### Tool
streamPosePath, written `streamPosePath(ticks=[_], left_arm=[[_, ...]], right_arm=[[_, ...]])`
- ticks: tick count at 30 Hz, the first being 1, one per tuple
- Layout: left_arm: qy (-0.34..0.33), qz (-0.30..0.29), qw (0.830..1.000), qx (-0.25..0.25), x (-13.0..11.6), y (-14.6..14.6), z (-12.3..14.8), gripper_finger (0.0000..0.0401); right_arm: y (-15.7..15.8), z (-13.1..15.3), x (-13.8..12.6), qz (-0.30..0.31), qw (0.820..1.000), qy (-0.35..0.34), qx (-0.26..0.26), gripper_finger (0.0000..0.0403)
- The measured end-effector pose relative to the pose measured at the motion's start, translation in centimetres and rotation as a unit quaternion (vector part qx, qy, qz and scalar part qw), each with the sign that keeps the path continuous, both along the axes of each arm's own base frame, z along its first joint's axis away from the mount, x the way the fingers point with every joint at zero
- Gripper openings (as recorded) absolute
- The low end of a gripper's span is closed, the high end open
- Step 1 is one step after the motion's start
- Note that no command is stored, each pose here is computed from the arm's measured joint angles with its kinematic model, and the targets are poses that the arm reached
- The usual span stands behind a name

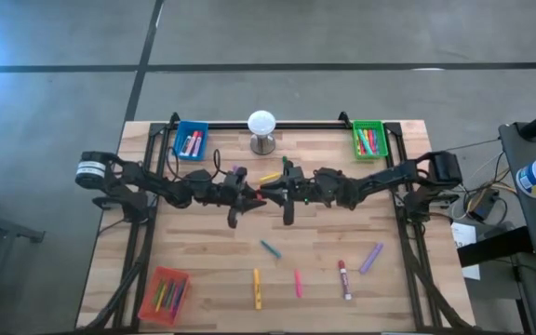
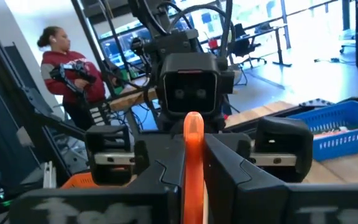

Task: Pick & Place Markers
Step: Put the orange pen into the orange bin

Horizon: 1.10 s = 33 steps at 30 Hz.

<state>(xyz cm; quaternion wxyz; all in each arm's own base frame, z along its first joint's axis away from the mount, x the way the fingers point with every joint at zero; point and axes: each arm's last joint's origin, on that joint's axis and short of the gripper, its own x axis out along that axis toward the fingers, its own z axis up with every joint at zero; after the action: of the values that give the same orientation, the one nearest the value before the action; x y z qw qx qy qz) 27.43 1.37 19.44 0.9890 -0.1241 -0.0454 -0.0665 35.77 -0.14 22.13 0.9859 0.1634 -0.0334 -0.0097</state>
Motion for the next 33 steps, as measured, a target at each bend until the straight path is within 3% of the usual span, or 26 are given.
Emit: streamPosePath(ticks=[3, 10, 16, 24, 30, 33], left_arm=[[-0.001, 0.017, 1.000, -0.007, 0.0, 0.1, 0.0, 0.0040], [0.014, 0.025, 0.998, -0.048, -0.4, 0.3, 0.4, 0.0040], [0.112, 0.079, 0.989, -0.061, -1.2, 0.4, 1.2, 0.0040], [0.262, 0.095, 0.958, -0.075, -1.4, -0.7, 2.0, 0.0040], [0.374, 0.092, 0.917, -0.103, -1.6, -3.0, 2.7, 0.0040], [0.433, 0.085, 0.888, -0.131, -2.2, -4.7, 2.8, 0.0040]], right_arm=[[0.1, 0.1, 0.0, 0.001, 1.000, 0.003, -0.011, 0.0049], [0.1, 1.6, -0.9, 0.000, 1.000, 0.016, -0.013, 0.0120], [0.1, 4.1, -3.5, -0.037, 0.997, 0.042, -0.058, 0.0150], [0.2, 3.1, -7.0, -0.033, 0.992, 0.061, -0.107, 0.0112], [0.1, 0.0, -8.9, -0.029, 0.990, 0.091, -0.106, 0.0071], [0.1, -1.1, -9.6, -0.030, 0.990, 0.087, -0.106, 0.0055]])
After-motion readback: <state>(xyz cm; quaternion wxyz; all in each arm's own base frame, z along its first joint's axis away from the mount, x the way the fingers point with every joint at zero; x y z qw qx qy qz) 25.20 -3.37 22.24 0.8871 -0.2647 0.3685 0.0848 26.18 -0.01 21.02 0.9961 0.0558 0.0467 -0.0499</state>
